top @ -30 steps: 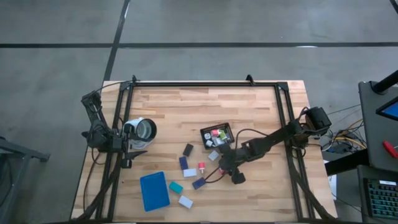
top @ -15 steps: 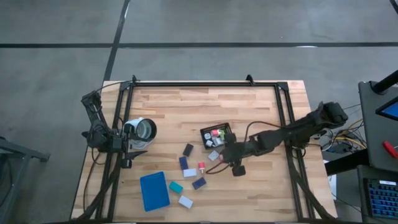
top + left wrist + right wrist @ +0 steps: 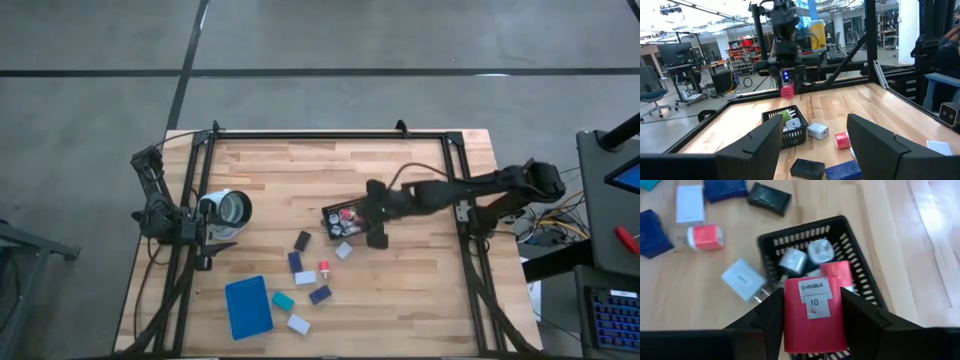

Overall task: Pick & Place Office items
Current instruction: Put the pink charger adapter into the black bin

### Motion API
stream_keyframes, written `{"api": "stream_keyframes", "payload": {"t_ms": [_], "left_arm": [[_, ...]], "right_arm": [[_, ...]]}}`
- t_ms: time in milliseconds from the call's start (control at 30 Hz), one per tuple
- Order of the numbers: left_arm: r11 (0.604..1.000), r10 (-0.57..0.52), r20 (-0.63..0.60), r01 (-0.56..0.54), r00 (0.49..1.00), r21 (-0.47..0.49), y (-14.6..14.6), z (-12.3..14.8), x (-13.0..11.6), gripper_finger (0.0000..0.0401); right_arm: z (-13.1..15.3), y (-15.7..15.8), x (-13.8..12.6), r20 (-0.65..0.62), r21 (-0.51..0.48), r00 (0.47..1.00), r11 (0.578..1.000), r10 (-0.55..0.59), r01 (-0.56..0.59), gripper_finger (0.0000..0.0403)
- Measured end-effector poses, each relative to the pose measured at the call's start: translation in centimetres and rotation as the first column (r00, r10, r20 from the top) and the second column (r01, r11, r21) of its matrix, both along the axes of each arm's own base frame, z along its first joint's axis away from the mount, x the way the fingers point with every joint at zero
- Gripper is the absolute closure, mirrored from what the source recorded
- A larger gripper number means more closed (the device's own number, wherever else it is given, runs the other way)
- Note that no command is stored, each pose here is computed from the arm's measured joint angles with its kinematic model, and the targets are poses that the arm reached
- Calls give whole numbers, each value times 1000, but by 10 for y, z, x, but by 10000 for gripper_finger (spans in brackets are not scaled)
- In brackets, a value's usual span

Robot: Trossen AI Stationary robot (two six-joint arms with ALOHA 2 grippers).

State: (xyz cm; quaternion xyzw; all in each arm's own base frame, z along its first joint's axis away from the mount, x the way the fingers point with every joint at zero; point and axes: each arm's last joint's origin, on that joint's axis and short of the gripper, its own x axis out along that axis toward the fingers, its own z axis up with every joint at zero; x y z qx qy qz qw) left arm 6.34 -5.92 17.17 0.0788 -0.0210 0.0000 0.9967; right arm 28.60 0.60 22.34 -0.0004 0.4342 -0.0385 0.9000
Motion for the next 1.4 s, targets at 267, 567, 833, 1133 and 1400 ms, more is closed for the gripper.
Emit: {"api": "stream_keyframes", "payload": {"t_ms": [267, 567, 833, 1133, 1400], "left_arm": [[1000, 0, 0, 0, 1000, 0, 0, 0, 0, 176], [1000, 0, 0, 0, 1000, 0, 0, 0, 0, 176], [1000, 0, 0, 0, 1000, -1, 0, 0, 0, 176], [1000, 0, 0, 0, 1000, -1, 0, 0, 0, 176], [1000, 0, 0, 0, 1000, 0, 0, 0, 0, 176]], "right_arm": [[-9, -48, 0, -32, 146, 998, 987, -60, 64, 238], [-38, -65, 8, -130, 200, 988, 974, -81, 107, 243], [-56, -70, 14, -176, 203, 980, 971, -90, 126, 235], [-55, -69, 13, -175, 205, 981, 971, -88, 124, 233], [-54, -69, 13, -172, 206, 981, 970, -91, 126, 232]]}}
